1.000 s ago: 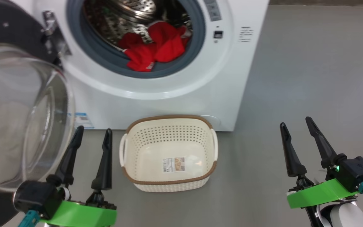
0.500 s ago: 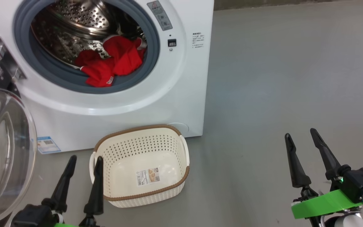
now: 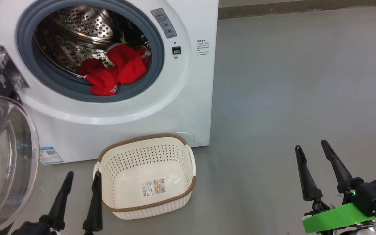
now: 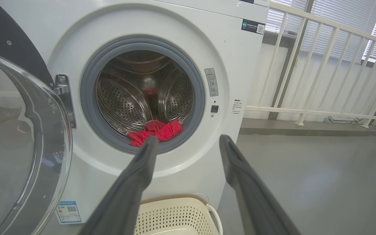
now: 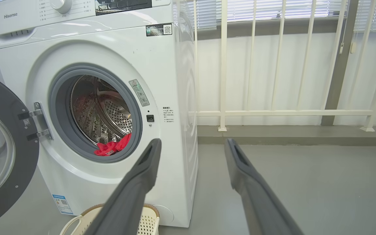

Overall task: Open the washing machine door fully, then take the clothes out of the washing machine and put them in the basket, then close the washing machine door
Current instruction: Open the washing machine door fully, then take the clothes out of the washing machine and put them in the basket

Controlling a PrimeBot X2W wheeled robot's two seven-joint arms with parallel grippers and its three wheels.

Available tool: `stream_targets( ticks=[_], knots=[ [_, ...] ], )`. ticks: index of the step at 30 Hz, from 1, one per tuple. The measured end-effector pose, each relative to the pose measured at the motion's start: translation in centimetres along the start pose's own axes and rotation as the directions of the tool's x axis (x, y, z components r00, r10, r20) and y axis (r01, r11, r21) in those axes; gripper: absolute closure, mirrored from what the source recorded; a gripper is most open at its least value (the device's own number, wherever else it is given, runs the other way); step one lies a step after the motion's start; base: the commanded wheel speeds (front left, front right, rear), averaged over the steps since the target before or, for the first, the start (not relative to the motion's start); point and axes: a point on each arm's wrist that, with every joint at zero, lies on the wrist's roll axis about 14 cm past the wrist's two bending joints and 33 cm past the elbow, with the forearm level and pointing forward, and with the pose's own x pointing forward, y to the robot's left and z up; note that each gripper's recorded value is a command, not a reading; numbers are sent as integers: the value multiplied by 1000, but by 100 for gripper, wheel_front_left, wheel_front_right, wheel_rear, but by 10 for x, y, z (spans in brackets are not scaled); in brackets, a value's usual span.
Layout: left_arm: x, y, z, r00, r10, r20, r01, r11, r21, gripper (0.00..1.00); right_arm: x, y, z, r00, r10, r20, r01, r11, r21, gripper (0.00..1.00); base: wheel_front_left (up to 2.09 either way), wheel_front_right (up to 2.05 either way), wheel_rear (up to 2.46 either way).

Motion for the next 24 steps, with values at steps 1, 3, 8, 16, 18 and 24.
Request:
stream_targets(
  ticks=[1, 3, 8, 16, 18, 24],
  knots=[
    [0, 0, 0, 1000, 0, 1, 0, 1000, 5, 0, 0, 1, 0, 1000, 2, 1, -2, 1000, 0, 0, 0, 0, 0],
    [-1, 1, 1, 1000, 2, 3, -2, 1000, 6, 0, 0, 1, 0, 1000, 4, 2, -4, 1000, 1, 0, 0, 0, 0],
    [-2, 5, 3, 1000, 22, 6, -22, 1000, 17, 0, 0, 2, 0, 1000, 7, 1, -7, 1000, 2, 0, 0, 0, 0],
    [-2, 7, 2, 999, 38, 5, -38, 999, 23, 0, 0, 2, -2, 1000, 4, -5, -4, 1000, 3, 0, 50, -52, 2],
    [-2, 6, 2, 999, 37, 5, -37, 999, 23, 0, 0, 1, -2, 1000, 3, -6, -3, 1000, 3, 0, 119, -119, 0],
    [-1, 7, 2, 999, 42, 6, -43, 999, 25, 0, 0, 1, -2, 1000, 2, -8, -2, 1000, 3, 0, 173, -173, 0]
  ],
)
